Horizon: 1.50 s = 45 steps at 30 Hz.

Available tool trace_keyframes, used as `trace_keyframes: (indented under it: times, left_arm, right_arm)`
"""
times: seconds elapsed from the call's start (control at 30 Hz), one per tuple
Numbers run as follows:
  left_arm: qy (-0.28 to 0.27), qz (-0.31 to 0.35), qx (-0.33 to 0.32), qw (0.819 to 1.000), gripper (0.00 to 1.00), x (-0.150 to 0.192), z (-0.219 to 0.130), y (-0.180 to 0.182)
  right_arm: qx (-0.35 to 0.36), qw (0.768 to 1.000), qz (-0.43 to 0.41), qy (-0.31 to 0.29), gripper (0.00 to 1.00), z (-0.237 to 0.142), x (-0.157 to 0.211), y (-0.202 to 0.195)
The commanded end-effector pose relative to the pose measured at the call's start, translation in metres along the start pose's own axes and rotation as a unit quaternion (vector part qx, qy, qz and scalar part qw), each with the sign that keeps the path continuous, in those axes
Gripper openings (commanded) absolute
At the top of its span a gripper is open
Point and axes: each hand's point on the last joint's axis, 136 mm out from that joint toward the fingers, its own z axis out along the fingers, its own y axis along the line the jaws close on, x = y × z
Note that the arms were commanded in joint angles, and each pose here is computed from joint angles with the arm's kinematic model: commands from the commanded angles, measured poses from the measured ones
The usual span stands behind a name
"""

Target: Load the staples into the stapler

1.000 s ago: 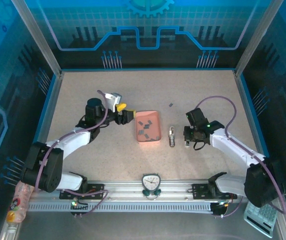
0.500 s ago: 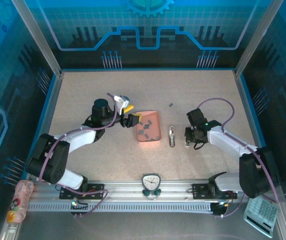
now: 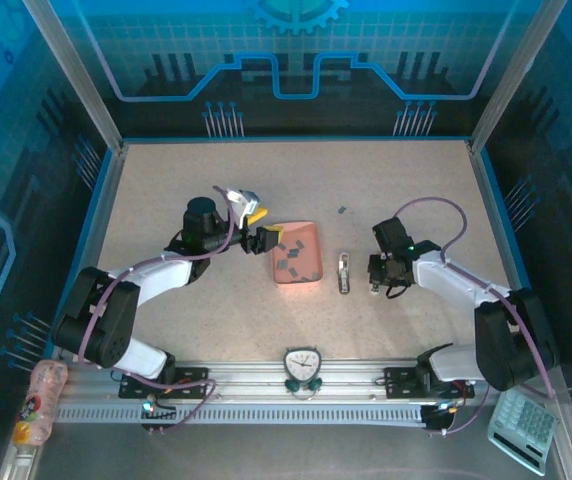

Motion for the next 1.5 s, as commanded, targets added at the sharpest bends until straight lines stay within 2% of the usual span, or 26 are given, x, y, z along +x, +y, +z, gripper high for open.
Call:
trace_keyframes:
  times: [0.0,0.2,0.7,1.47]
  left_arm:
    - [-0.011,0.024,0.016,1.000,0.83,-0.008,0.002,-0.006]
    - [-0.013,0.026,0.017,0.999,0.83,-0.010,0.001,-0.007]
    - [-0.012,0.030,0.019,0.999,0.83,-0.009,0.001,-0.011]
    - [-0.015,0.035,0.022,0.999,0.83,-0.011,0.001,-0.015]
  right_arm:
    - [-0.001,1.000,0.009,-0.002,0.18,0.001,-0.002,0.002]
    - [0.008,1.000,0.005,-0.006,0.18,0.001,0.000,0.003]
    - [0.004,0.998,0.000,-0.058,0.18,-0.006,0.001,0.006]
    - [-0.006,0.997,-0.012,-0.072,0.17,-0.010,0.003,0.011]
